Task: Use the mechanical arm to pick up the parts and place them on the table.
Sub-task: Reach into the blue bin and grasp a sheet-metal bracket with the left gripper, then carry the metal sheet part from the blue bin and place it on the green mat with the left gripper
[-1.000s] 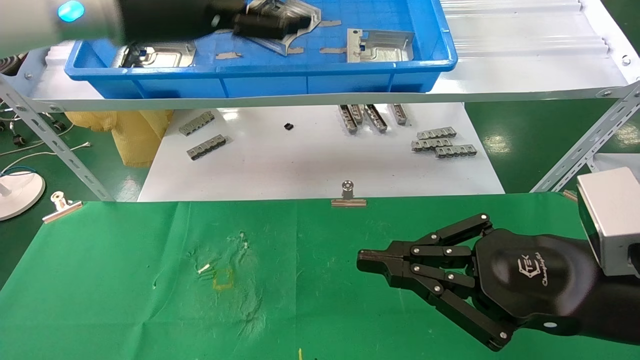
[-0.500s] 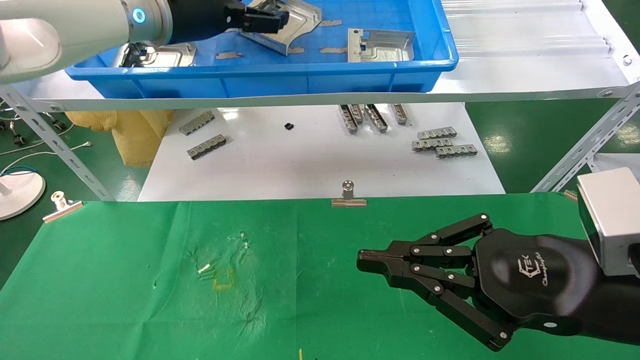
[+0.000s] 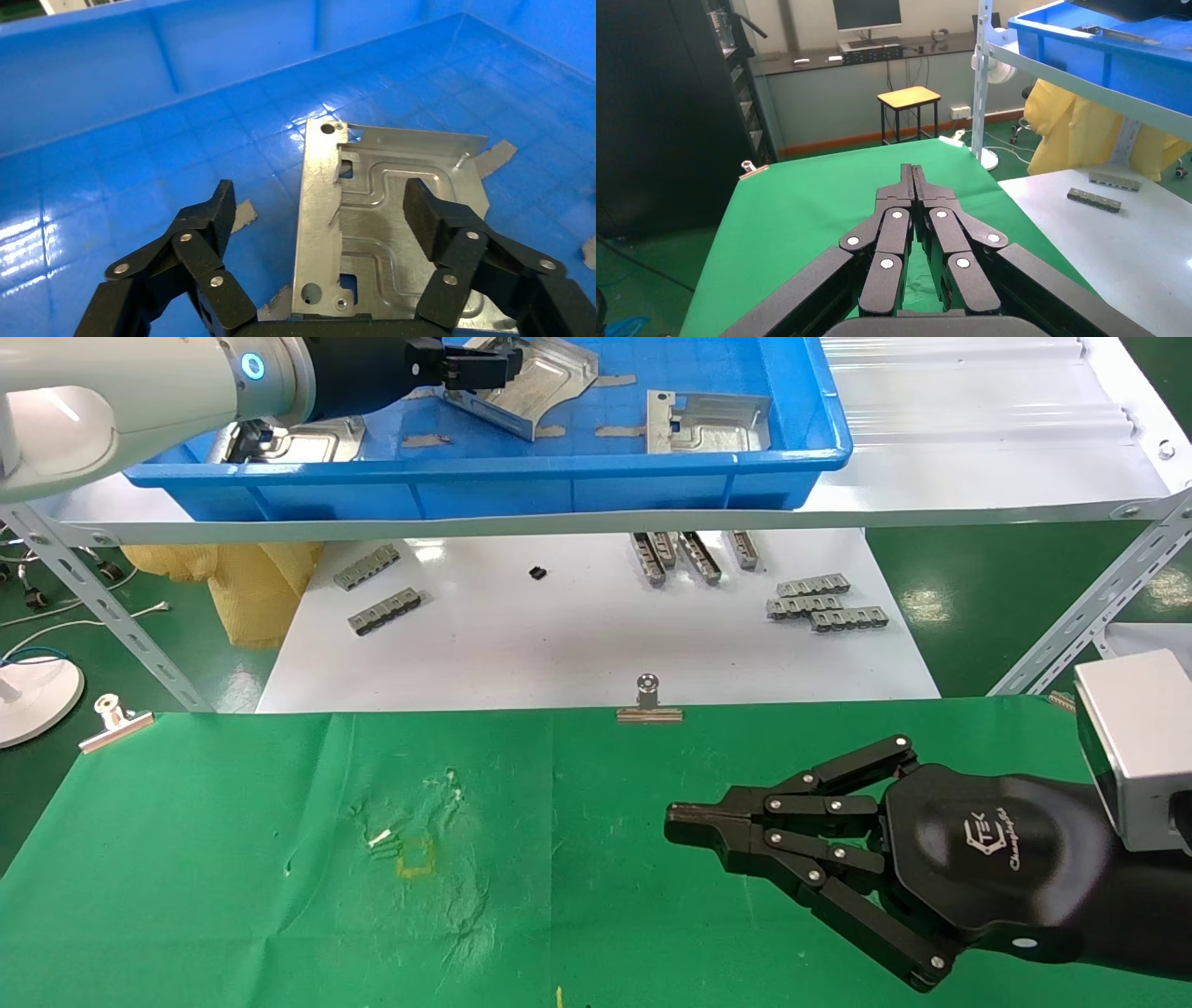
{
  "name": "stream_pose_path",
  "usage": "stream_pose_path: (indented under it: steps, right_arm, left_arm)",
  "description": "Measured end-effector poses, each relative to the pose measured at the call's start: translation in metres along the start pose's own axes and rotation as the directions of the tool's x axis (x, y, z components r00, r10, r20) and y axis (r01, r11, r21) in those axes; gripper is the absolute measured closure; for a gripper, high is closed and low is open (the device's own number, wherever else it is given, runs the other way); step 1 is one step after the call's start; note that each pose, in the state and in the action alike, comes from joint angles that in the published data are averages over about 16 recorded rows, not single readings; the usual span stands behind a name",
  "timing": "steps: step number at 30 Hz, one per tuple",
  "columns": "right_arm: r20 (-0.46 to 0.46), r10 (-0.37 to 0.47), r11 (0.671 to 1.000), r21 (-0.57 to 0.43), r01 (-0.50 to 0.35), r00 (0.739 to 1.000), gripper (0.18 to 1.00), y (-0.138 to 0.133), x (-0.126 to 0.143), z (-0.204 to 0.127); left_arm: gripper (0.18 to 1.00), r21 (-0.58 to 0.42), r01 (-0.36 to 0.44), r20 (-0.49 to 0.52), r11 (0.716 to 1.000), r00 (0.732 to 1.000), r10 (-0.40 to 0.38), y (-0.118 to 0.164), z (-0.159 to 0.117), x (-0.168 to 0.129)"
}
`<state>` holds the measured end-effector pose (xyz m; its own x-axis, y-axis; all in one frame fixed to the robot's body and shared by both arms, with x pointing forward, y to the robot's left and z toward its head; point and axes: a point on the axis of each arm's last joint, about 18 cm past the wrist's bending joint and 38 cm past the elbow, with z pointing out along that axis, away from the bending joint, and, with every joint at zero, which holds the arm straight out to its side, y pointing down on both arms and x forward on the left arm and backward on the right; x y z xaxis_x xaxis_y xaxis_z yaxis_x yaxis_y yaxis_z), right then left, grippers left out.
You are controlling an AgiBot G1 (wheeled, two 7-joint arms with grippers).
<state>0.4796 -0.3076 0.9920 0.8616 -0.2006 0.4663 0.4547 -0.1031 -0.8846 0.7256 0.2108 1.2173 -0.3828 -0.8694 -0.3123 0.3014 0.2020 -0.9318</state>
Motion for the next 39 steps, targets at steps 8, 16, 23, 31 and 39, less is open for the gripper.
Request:
stream_pose_path:
  steps: [8, 16, 23, 31, 39]
  right_arm:
    - [0.0, 0.0, 1.0, 0.0, 0.0, 1.0, 0.988, 0.0, 0.0, 0.0]
    - [0.0, 0.0, 1.0, 0.0, 0.0, 1.0, 0.988, 0.0, 0.0, 0.0]
    - [0.0, 0.0, 1.0, 0.0, 0.0, 1.0, 0.987, 0.0, 0.0, 0.0]
    - [0.0, 0.0, 1.0, 0.0, 0.0, 1.0, 0.972, 0.0, 0.0, 0.0]
    - [0.0, 0.0, 1.0, 0.0, 0.0, 1.0, 0.917, 0.0, 0.0, 0.0]
  left_arm:
    - [0.38, 0.0, 0.028, 0.009, 1.0, 1.0, -0.028, 0.001, 0.001, 0.0]
    - [0.562, -0.006, 0.005, 0.017, 1.0, 1.0, -0.005, 0.001, 0.003, 0.002]
    - [0.721, 0.002, -0.011, 0.025, 1.0, 1.0, 0.011, -0.004, 0.003, 0.002]
    - [0.847, 0.044, -0.011, 0.033, 0.999, 0.999, 0.01, -0.023, -0.002, -0.003]
    - [0.903, 0.094, -0.037, -0.012, 0.995, 0.999, 0.038, -0.046, -0.017, -0.007]
